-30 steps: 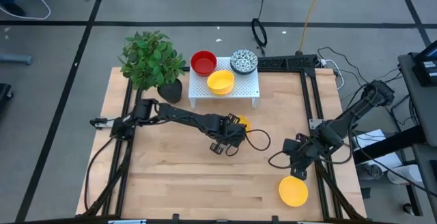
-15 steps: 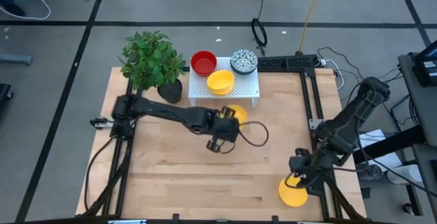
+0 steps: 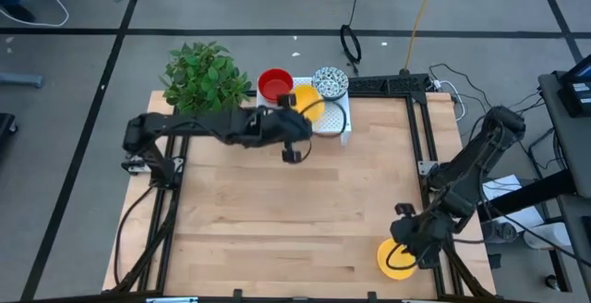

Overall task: Pick & Place Mini bowls
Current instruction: Stack the yellow bowl on the yellow bowl on the shelf

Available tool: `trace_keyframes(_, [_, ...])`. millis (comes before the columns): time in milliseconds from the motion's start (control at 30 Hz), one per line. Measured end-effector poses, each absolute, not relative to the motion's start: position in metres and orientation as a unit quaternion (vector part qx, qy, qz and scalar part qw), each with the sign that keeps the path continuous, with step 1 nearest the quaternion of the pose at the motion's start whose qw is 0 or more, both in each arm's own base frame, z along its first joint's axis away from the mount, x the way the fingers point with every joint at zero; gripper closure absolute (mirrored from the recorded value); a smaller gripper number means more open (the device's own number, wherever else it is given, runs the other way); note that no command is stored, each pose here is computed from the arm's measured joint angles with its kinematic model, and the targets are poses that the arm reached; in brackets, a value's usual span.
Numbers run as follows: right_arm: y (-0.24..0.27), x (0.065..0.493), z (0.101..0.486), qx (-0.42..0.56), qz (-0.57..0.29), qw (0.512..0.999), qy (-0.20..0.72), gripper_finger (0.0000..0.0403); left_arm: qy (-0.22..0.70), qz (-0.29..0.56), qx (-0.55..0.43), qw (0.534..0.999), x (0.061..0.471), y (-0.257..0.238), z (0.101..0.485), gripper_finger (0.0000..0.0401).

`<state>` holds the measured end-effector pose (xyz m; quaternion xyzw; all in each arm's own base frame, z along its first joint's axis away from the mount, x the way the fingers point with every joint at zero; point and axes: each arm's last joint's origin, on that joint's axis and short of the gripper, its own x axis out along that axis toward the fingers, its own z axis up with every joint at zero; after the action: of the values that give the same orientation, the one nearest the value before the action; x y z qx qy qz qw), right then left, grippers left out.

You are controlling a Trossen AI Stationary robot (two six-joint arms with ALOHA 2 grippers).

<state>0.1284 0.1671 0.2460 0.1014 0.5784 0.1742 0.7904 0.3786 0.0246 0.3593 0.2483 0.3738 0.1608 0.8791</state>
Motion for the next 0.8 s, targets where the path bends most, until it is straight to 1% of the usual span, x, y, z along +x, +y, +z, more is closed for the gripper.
trace_keyframes(133, [0.171, 0.131, 0.239, 0.09, 0.167, 0.786, 0.589, 0.025, 0.385, 0.177, 0.204, 0.883, 0.381, 0.05, 0.352, 0.0388])
trace_keyframes(300, [0.173, 0.133, 0.235, 0.085, 0.161, 0.783, 0.595, 0.025, 0.406, 0.155, 0.156, 0.887, 0.383, 0.069, 0.34, 0.0386])
trace_keyframes(433, [0.175, 0.134, 0.233, 0.083, 0.159, 0.782, 0.597, 0.025, 0.421, 0.15, 0.142, 0.883, 0.38, 0.08, 0.336, 0.0395])
trace_keyframes(633, [0.176, 0.136, 0.231, 0.099, 0.143, 0.779, 0.602, 0.025, 0.436, 0.155, 0.134, 0.876, 0.377, 0.087, 0.333, 0.0369])
trace_keyframes(800, [0.179, 0.138, 0.229, 0.111, 0.138, 0.78, 0.601, 0.025, 0.441, 0.163, 0.12, 0.874, 0.375, 0.09, 0.332, 0.0365])
